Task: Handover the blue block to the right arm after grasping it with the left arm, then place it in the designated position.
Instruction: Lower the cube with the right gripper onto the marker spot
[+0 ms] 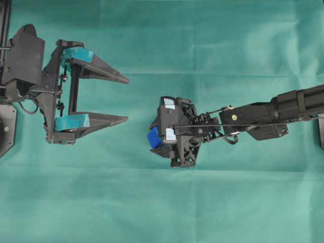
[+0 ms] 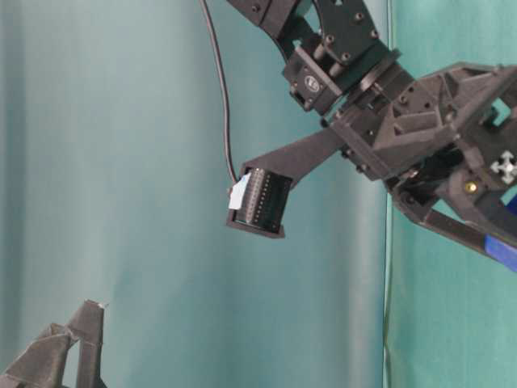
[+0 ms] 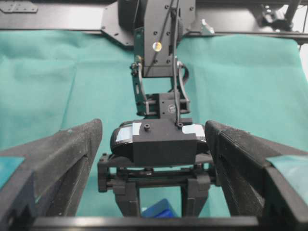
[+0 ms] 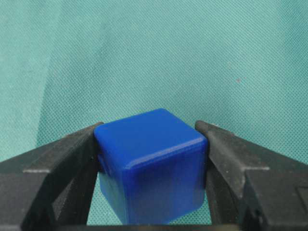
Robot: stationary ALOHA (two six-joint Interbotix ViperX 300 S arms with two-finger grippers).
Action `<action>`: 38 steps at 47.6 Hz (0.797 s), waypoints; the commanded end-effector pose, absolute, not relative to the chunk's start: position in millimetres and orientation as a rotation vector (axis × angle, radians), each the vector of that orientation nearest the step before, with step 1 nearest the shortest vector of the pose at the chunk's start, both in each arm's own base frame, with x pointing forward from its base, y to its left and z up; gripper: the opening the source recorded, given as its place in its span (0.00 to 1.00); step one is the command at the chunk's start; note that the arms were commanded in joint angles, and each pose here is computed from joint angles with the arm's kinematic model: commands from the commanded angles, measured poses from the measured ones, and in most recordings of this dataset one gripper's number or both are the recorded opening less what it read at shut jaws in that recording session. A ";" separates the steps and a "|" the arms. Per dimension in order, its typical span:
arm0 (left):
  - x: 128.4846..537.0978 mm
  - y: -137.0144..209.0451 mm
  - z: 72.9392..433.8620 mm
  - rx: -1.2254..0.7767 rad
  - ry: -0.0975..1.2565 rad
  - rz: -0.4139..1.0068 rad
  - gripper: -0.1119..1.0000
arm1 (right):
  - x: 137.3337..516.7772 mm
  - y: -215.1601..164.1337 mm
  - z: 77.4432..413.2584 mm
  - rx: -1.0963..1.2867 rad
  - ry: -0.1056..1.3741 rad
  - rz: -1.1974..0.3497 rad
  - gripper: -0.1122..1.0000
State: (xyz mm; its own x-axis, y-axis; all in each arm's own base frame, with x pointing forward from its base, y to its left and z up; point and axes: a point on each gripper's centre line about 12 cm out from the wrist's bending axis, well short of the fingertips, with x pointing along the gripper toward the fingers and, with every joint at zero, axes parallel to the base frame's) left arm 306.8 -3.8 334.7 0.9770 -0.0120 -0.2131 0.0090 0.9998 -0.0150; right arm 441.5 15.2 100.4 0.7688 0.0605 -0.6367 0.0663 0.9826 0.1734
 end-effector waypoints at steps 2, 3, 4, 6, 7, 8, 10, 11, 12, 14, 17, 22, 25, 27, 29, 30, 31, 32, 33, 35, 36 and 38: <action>307.5 -3.3 347.9 -0.014 0.178 -0.009 1.00 | 446.2 15.1 112.5 0.186 0.656 0.006 0.66; 307.9 -3.8 347.4 -0.016 0.180 -0.011 1.00 | 446.3 15.2 113.4 0.186 0.653 0.006 0.66; 307.9 -3.8 347.4 -0.014 0.180 -0.011 1.00 | 446.4 15.3 112.8 0.186 0.653 0.007 0.66; 307.5 -3.3 347.9 -0.014 0.178 -0.009 1.00 | 446.6 15.4 113.1 0.187 0.651 0.008 0.66; 307.9 -3.8 347.4 -0.014 0.180 -0.011 1.00 | 446.3 15.4 113.5 0.186 0.649 0.009 0.66; 307.9 -3.3 347.4 -0.016 0.180 -0.009 1.00 | 446.9 15.5 113.5 0.188 0.646 0.010 0.66; 307.9 -3.8 347.4 -0.014 0.180 -0.011 1.00 | 447.0 15.6 113.7 0.188 0.645 0.010 0.66; 307.9 -3.8 347.4 -0.014 0.180 -0.011 1.00 | 447.0 15.6 113.7 0.188 0.645 0.010 0.66; 307.9 -3.8 347.4 -0.014 0.180 -0.011 1.00 | 447.0 15.6 113.7 0.188 0.645 0.010 0.66; 307.9 -3.8 347.4 -0.014 0.180 -0.011 1.00 | 446.9 15.5 113.5 0.188 0.646 0.010 0.66; 307.9 -3.8 347.4 -0.014 0.180 -0.011 1.00 | 446.7 15.4 113.9 0.187 0.648 0.009 0.66; 307.6 -3.8 348.5 -0.014 0.176 -0.011 1.00 | 446.8 15.3 116.0 0.203 0.643 0.003 0.70; 308.0 -3.8 348.0 -0.014 0.178 -0.011 1.00 | 446.3 15.1 118.2 0.210 0.639 -0.001 0.84; 308.0 -3.3 347.9 -0.014 0.180 -0.009 1.00 | 446.6 15.0 120.4 0.208 0.636 -0.001 0.91; 307.9 -3.8 347.4 -0.014 0.180 -0.011 1.00 | 446.4 14.9 122.2 0.208 0.634 -0.001 0.95; 307.5 -3.3 347.9 -0.014 0.178 -0.009 1.00 | 446.4 14.8 122.7 0.207 0.634 -0.002 0.95; 307.6 -3.8 348.5 -0.014 0.176 -0.011 1.00 | 446.3 14.8 123.3 0.207 0.634 -0.002 0.95; 308.0 -3.8 348.0 -0.014 0.178 -0.011 1.00 | 446.0 14.6 124.2 0.207 0.635 -0.004 0.95; 308.0 -3.8 348.0 -0.014 0.178 -0.011 1.00 | 445.9 14.5 124.8 0.206 0.635 -0.004 0.94; 308.0 -3.8 348.0 -0.014 0.178 -0.011 1.00 | 445.2 14.4 125.2 0.206 0.638 -0.006 0.94; 307.6 -3.3 348.3 -0.014 0.178 -0.009 1.00 | 445.5 14.3 126.3 0.206 0.636 -0.006 0.93; 307.6 -3.3 348.5 -0.014 0.176 -0.009 1.00 | 445.4 14.3 126.1 0.205 0.637 -0.006 0.94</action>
